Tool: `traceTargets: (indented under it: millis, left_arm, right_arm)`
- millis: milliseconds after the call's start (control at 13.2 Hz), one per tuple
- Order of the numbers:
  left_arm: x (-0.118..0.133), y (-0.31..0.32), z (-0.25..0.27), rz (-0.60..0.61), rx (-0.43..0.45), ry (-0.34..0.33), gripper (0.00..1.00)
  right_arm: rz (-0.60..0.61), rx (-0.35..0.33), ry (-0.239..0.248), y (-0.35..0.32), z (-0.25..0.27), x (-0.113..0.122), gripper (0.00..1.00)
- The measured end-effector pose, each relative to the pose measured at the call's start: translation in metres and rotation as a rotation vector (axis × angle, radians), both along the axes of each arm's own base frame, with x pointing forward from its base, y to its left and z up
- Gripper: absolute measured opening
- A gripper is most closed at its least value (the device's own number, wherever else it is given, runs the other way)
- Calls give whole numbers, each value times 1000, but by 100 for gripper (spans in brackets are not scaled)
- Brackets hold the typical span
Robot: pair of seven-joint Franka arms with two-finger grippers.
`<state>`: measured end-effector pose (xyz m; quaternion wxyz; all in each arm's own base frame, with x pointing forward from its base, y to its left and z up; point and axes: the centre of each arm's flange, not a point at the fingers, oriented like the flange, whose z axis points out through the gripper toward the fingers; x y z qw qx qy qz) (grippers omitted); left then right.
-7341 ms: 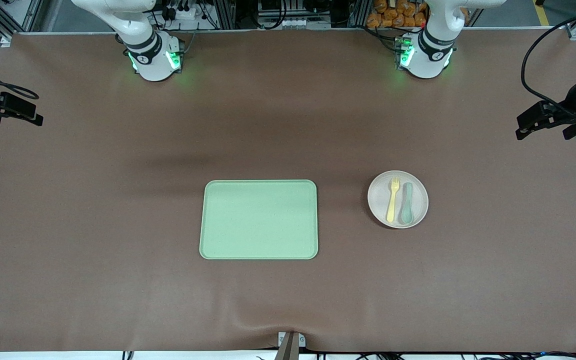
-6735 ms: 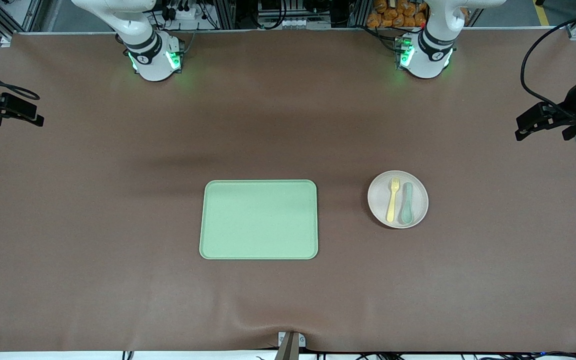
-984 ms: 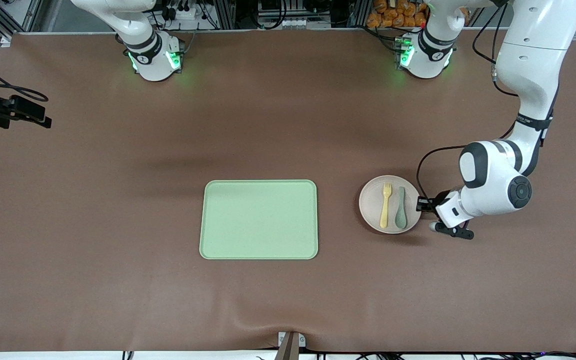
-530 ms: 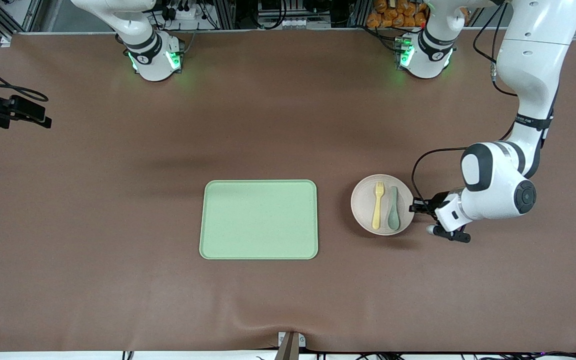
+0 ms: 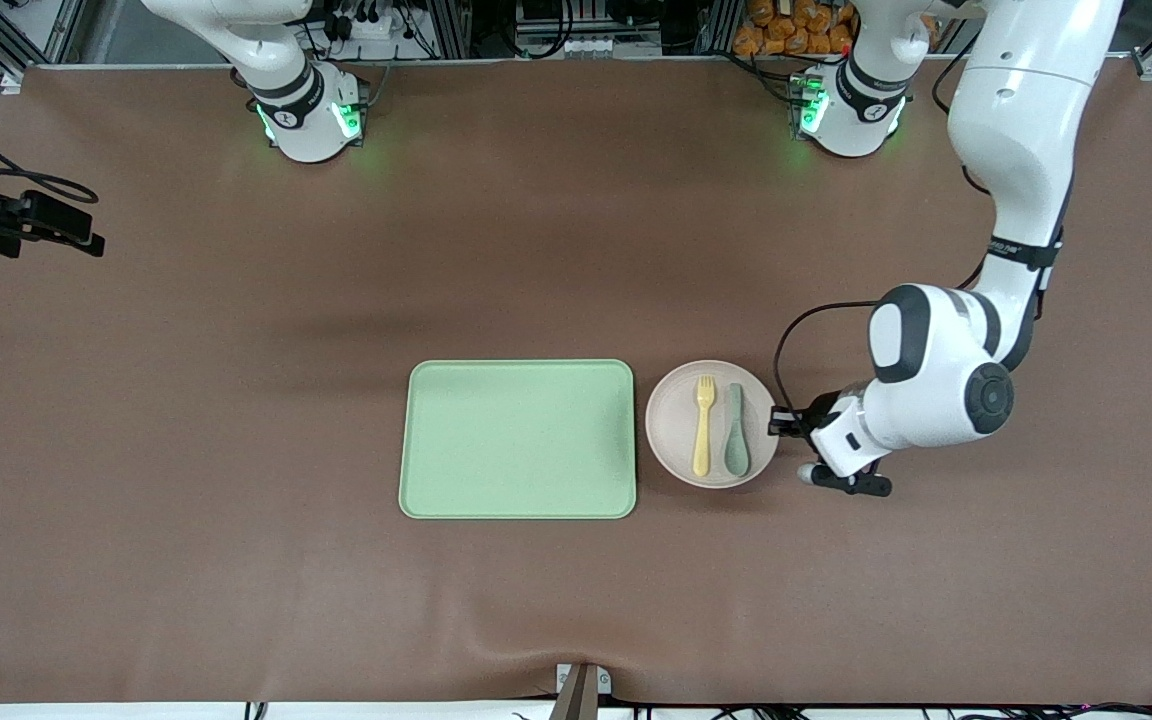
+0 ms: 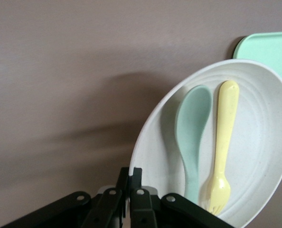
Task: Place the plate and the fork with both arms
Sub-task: 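Carry the plate with the left gripper and lower it onto the tray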
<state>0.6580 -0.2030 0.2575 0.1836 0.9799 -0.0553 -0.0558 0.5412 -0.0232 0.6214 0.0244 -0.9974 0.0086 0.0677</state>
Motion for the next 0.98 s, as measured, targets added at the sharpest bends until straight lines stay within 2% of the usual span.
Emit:
traceTargets:
  millis: [378,681,984]
  left_arm:
    - [0,-91,11,91,1,19,4]
    - [-4,-138,1,143,5,39,4]
    - [-16,-193,-23,183,16,9,4]
  right_arm:
    - [2,0,-1,1,0,0,100]
    - [3,0,-1,2,0,0,100]
    - [4,0,-1,2,0,0,100]
